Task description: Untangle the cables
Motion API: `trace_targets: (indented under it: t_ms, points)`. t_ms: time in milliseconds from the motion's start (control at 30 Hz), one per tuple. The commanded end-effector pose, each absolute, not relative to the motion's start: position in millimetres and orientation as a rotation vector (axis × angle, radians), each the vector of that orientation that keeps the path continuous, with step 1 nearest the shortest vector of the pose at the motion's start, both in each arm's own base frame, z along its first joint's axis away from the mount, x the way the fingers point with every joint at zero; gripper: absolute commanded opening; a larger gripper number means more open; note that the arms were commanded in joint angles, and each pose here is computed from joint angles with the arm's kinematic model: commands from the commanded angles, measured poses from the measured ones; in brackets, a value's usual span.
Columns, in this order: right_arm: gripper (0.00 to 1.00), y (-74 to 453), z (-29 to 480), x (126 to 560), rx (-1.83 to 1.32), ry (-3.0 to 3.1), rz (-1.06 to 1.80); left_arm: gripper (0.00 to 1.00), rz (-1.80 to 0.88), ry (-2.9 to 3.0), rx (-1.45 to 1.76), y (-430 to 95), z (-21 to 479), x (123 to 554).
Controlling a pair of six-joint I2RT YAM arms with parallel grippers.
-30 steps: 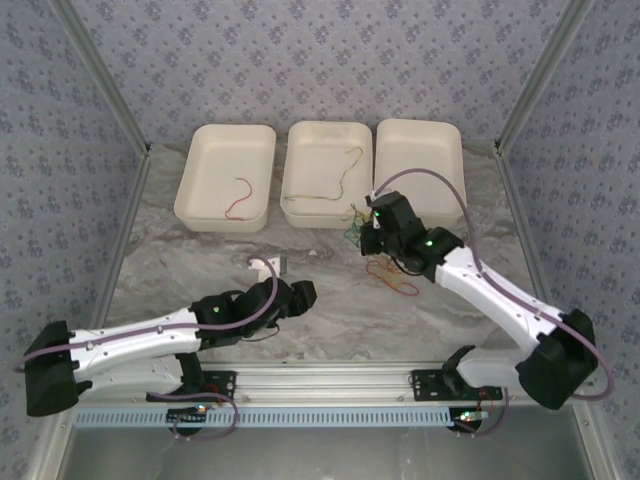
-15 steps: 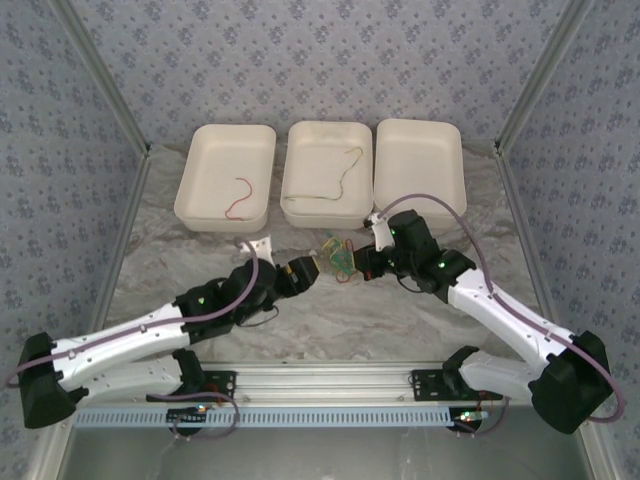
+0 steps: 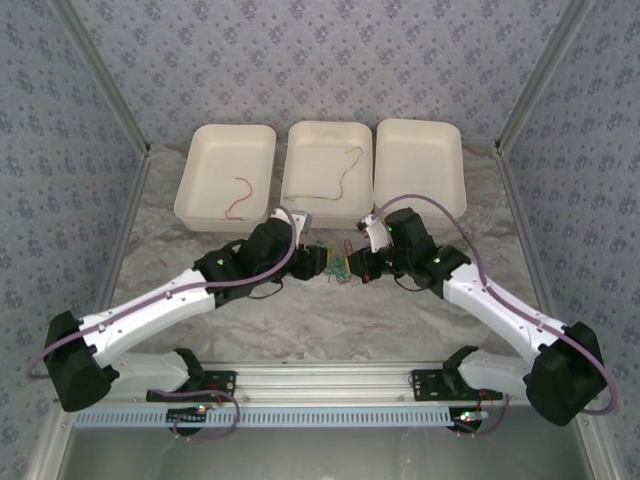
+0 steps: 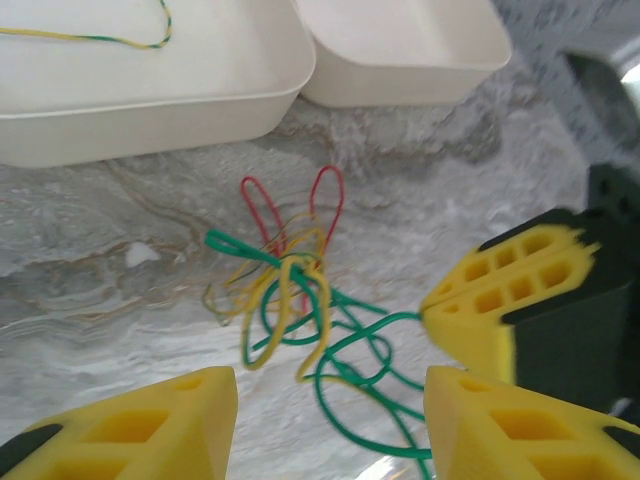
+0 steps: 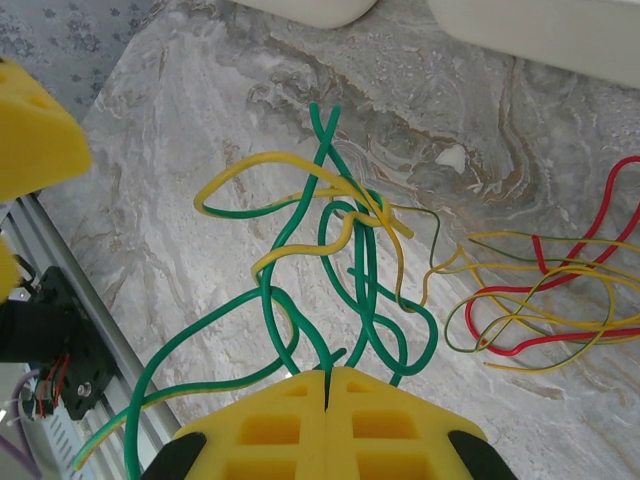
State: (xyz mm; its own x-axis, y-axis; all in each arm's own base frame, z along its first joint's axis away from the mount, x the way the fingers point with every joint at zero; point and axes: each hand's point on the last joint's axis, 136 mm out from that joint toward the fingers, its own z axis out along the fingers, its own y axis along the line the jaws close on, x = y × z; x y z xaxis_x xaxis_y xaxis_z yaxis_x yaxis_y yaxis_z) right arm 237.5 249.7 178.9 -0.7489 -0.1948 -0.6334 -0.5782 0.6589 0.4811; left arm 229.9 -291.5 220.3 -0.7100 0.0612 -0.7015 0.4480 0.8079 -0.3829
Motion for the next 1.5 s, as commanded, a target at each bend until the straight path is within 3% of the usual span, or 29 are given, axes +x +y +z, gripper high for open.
trace_targets:
  t_ms: [0, 367, 533, 667, 833, 1100, 1333, 1467]
  points:
    - [0.00, 254, 194, 237, -0.638, 2.299, 0.973, 0.53, -0.564, 2.310, 0.547, -283, 208, 228]
    - [0.00, 257, 192, 233, -0.653, 2.306, 1.004, 0.52, -0.461, 2.327, 0.541, -290, 192, 259]
    - [0.00, 253, 193, 234, -0.632, 2.300, 0.985, 0.30, -0.519, 2.336, 0.559, -303, 189, 265]
    - [0.00, 245, 194, 238, -0.594, 2.299, 0.947, 0.00, -0.489, 2.380, 0.535, -300, 180, 266]
    - [0.00, 220, 195, 250, -0.460, 2.298, 0.875, 0.00, -0.417, 2.355, 0.312, -256, 194, 277]
    - [0.00, 160, 220, 268, -0.134, 2.213, 0.810, 0.00, -0.562, 2.254, 0.029, -188, 234, 266]
    - [0.00, 144, 225, 275, -0.041, 2.210, 0.773, 0.00, -0.668, 2.218, -0.035, -173, 251, 257]
    - [0.00, 136, 202, 276, 0.013, 2.306, 0.689, 0.00, -0.762, 2.196, 0.001, -182, 265, 252]
